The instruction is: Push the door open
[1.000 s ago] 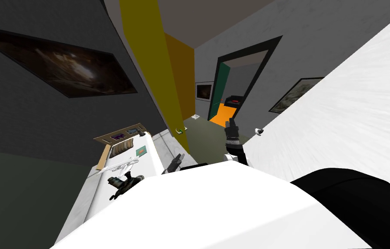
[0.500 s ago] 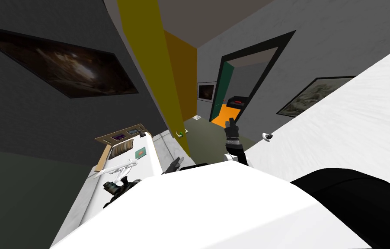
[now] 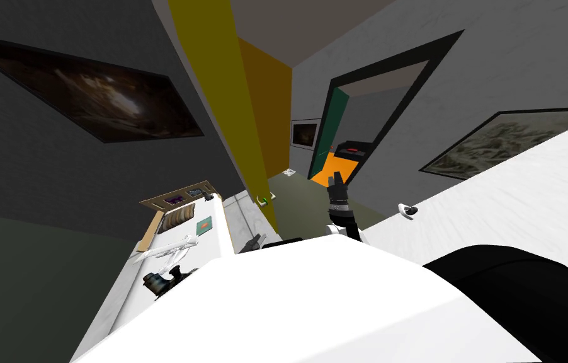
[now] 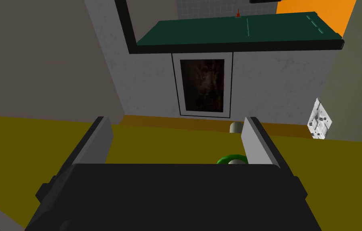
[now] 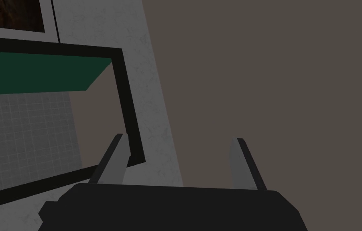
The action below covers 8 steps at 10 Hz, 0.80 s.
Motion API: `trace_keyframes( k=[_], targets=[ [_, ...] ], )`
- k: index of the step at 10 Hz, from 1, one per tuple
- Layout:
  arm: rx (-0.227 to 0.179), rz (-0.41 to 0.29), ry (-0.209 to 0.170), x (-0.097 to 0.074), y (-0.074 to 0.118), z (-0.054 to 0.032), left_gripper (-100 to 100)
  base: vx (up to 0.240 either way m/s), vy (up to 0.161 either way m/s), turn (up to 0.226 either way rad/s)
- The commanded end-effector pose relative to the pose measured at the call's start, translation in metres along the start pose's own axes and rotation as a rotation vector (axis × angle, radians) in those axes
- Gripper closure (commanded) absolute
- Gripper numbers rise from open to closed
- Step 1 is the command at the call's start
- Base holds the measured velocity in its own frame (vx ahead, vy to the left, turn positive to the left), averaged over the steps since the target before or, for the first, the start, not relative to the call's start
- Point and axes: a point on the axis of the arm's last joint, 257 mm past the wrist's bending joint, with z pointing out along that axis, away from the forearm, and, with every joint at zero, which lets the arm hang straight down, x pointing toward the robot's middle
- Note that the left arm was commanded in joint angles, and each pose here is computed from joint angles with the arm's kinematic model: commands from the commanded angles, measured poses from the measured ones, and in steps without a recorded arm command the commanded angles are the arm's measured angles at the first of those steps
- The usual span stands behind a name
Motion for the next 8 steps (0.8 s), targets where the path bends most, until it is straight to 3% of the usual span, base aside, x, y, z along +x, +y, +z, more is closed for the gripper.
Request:
trace_keyframes(
  k=[1,3,5,8],
  targets=[
    [-0.018,-0.014,0.022,0.003,0.004,-0.0122,-100,0.168,-0.009,0.098],
    [-0.049,-0.033,0.055,0.006,0.010,-0.0305,-100,0.212,0.000,0.097],
    [-0.061,-0.040,0.066,0.007,0.012,-0.0372,-100,0.168,-0.003,0.053],
    [-0.100,-0.063,0.104,0.009,0.017,-0.0603,-100,0.145,0.007,0.067]
  ],
)
